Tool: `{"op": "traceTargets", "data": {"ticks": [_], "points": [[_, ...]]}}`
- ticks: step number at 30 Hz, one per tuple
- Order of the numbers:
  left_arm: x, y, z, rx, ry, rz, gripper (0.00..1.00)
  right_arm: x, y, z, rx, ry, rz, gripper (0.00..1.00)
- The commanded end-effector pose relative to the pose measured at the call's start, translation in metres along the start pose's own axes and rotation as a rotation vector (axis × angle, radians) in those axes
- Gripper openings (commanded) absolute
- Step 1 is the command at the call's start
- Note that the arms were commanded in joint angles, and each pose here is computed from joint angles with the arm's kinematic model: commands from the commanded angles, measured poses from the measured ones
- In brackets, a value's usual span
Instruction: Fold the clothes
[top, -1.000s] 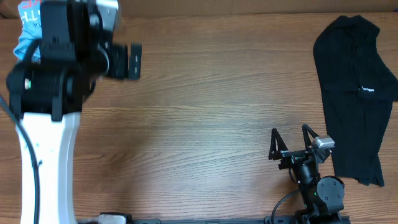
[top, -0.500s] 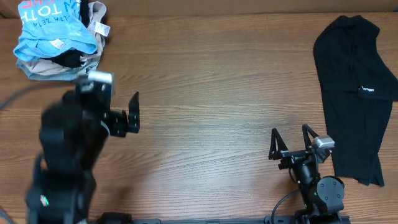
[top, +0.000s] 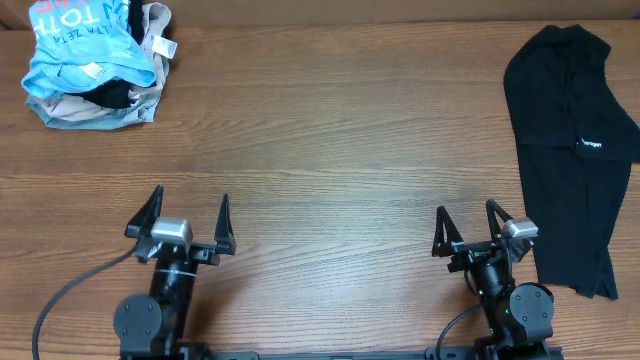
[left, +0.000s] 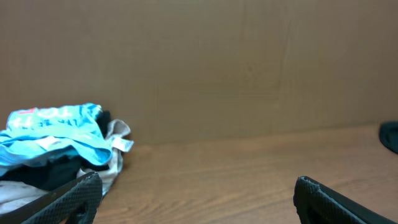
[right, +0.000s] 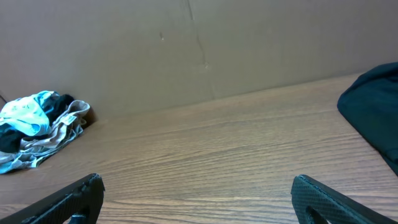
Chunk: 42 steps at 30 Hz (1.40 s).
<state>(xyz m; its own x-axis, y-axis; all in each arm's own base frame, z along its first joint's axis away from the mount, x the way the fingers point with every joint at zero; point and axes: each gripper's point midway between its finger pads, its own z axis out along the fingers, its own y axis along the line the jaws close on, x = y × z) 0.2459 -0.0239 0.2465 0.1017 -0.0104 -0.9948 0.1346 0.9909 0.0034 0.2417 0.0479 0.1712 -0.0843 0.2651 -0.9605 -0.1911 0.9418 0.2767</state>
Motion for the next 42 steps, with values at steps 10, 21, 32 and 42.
{"op": "traceTargets", "data": {"ticks": [10,21,32,42], "points": [[0.019,0.019,-0.011,-0.098,-0.059,-0.009,1.0,0.001,0.001,0.0,-0.008,-0.005,0.004,1.0],[0.089,0.021,-0.012,-0.109,0.171,-0.039,1.0,0.001,0.001,0.0,-0.008,-0.005,0.004,1.0],[0.089,0.022,-0.012,-0.113,0.172,-0.035,1.0,0.001,0.001,0.0,-0.008,-0.005,0.004,1.0],[0.089,0.022,-0.012,-0.114,0.172,-0.036,1.0,0.001,0.001,0.0,-0.008,-0.005,0.004,1.0]]}}
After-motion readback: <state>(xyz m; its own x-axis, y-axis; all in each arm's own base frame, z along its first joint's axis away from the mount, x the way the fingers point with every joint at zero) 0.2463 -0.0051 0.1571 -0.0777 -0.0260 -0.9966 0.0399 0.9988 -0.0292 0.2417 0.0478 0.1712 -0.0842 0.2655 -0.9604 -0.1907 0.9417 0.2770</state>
